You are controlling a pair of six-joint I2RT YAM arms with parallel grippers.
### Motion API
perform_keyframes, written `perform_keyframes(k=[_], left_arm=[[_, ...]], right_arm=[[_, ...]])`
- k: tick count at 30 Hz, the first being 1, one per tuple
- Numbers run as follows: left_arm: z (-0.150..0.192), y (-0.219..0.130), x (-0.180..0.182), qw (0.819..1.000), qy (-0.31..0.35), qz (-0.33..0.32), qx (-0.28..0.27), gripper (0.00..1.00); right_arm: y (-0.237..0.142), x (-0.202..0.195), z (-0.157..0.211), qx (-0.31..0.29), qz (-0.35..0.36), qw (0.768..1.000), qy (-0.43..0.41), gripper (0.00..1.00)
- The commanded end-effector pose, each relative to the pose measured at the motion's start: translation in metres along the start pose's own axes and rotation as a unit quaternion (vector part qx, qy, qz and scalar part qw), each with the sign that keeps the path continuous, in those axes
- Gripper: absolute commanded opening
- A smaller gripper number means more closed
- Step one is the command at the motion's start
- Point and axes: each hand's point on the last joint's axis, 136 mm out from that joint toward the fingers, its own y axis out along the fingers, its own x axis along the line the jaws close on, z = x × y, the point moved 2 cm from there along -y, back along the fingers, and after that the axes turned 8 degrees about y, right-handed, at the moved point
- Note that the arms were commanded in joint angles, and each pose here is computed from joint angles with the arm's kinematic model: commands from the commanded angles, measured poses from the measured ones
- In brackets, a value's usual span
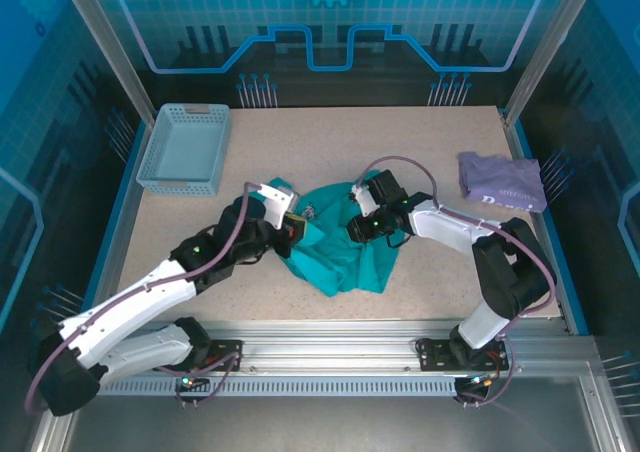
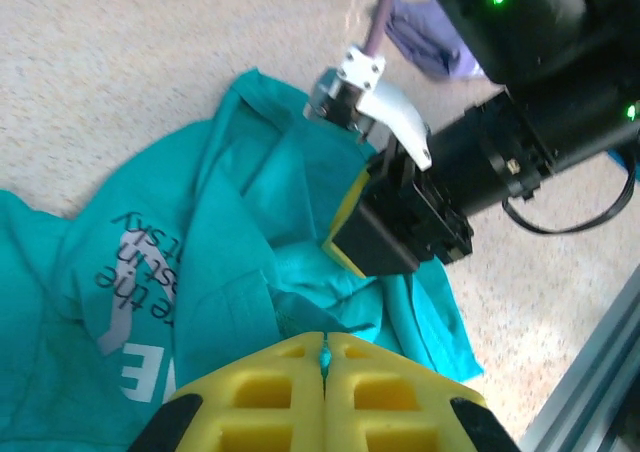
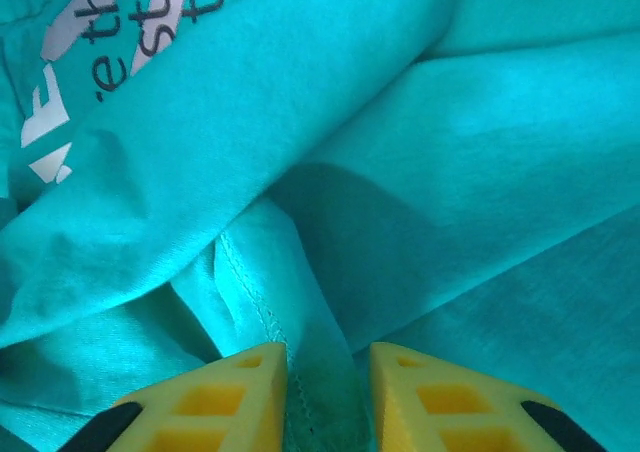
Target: Fold the inside-out t-shirt
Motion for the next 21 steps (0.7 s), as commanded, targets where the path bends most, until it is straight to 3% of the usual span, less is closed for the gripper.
perform_keyframes(k=[1, 4, 8, 10, 12, 14, 17, 21], left_arm=[[-0.01, -0.01, 0.01, 0.999, -0.026, -0.018, -0.027, 0.0], [-0.009, -0.01, 0.013, 0.999, -0.028, -0.022, -0.027, 0.0], [-0.013, -0.012, 0.017, 0.999, -0.03, -0.03, -0.033, 0.0], [-0.016, -0.015, 0.021, 0.998, -0.035, -0.041, -0.039, 0.0], [-0.022, -0.022, 0.027, 0.996, -0.045, -0.054, -0.05, 0.0], [-0.032, -0.03, 0.034, 0.994, -0.055, -0.065, -0.064, 0.0], [-0.055, -0.047, 0.049, 0.989, -0.077, -0.081, -0.096, 0.0], [-0.108, -0.082, 0.07, 0.976, -0.11, -0.082, -0.167, 0.0]], right_arm=[[-0.002, 0.006, -0.007, 0.006, -0.01, 1.0, -0.016, 0.36], [0.003, 0.009, 0.003, 0.022, -0.021, 0.999, -0.014, 0.45], [0.019, 0.008, 0.011, 0.044, -0.025, 0.999, -0.009, 0.46], [0.024, 0.007, 0.012, 0.05, -0.027, 0.998, -0.004, 0.36], [0.02, 0.007, 0.006, 0.038, -0.031, 0.999, -0.004, 0.17], [-0.001, 0.008, -0.01, -0.002, -0.04, 0.999, -0.005, 0.07], [-0.059, 0.009, -0.047, -0.106, -0.075, 0.991, 0.002, 0.01], [-0.155, 0.008, -0.09, -0.261, -0.118, 0.958, 0.01, 0.0]])
